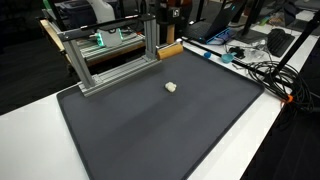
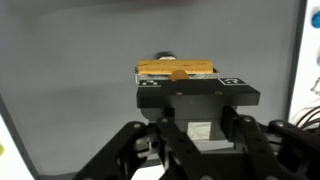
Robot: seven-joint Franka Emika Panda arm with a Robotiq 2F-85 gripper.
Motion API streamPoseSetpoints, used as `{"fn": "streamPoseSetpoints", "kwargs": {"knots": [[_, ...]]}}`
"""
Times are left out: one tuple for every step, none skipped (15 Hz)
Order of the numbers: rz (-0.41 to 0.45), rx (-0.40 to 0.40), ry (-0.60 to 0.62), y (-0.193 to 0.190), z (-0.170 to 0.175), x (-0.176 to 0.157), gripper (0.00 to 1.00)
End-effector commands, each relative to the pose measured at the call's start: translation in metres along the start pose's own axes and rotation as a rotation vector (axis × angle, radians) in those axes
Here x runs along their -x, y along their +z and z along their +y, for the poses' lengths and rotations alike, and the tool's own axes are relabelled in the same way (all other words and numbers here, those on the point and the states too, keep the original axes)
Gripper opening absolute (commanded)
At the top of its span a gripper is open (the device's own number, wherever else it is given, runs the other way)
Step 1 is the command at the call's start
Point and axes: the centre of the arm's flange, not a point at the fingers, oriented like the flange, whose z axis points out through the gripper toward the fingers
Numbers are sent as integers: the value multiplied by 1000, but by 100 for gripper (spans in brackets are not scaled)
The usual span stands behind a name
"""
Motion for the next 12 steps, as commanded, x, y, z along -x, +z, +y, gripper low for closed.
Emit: {"fn": "streamPoseSetpoints", "kwargs": {"knots": [[64,-63,176,28,-23,1,22],[68,-74,228,39,-25,-2,22],[84,-55,282,49,-23,-5,22],[87,-44,337,59,-16,-7,22],[85,-15,389,66,-10,-8,22],[58,23,433,69,-7,-5,22],[56,-18,347,67,-12,-9,47],[48,4,381,75,-7,-8,47],[44,13,399,79,-5,-8,47],[45,9,391,79,-6,-10,22],[51,9,385,82,-7,-12,22],[53,4,383,86,-7,-13,22]]}}
